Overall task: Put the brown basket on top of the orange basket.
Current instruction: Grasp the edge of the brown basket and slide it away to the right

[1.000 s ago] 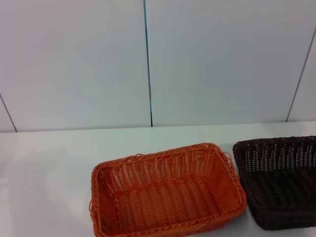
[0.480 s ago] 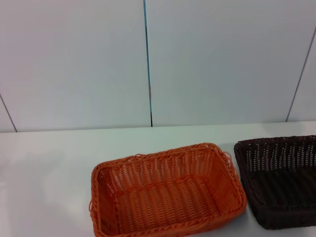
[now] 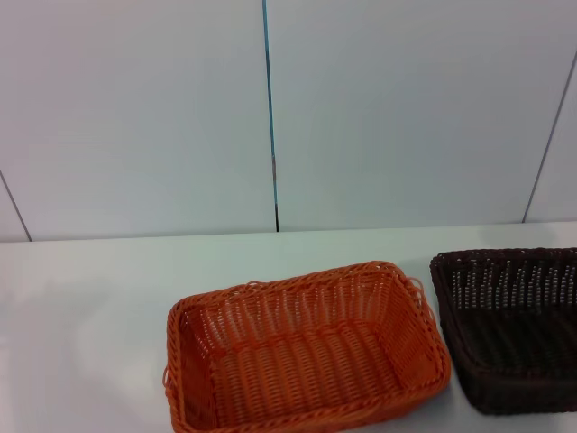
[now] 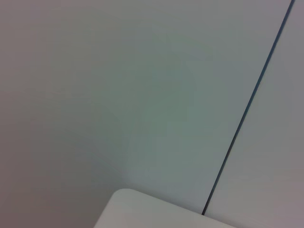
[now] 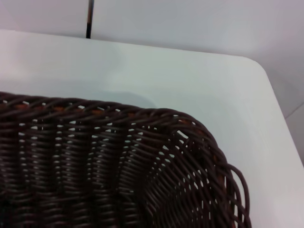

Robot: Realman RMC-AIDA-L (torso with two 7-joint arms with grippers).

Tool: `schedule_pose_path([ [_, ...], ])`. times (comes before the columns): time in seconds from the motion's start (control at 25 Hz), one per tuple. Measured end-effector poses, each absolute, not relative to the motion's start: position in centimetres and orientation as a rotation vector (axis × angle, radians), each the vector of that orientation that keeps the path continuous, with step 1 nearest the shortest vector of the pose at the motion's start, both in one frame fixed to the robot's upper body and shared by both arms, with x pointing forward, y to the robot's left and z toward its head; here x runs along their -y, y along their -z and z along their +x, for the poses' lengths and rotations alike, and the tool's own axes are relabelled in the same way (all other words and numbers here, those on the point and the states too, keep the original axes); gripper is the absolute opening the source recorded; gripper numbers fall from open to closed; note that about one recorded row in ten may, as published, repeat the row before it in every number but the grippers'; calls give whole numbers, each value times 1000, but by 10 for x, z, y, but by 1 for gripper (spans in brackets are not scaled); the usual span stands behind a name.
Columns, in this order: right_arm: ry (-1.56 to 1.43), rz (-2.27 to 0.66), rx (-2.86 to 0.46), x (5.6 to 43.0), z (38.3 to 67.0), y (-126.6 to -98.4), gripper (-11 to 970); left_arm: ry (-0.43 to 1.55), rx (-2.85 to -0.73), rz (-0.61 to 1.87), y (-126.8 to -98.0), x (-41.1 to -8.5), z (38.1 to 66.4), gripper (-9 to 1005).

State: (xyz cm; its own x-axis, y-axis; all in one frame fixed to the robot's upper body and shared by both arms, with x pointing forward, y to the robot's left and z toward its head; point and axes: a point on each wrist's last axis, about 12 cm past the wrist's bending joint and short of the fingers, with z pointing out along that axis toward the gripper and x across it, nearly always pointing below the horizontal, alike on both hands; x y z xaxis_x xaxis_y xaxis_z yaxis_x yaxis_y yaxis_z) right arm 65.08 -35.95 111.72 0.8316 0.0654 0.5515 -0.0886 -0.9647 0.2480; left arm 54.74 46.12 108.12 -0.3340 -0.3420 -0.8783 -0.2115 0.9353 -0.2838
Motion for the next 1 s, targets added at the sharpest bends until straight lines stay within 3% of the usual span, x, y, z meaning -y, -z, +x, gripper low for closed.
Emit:
schedule_pose_path([
  [1.0, -820, 2734, -38, 356, 650, -1113, 319, 154, -1921, -393, -1083, -461, 547, 498],
])
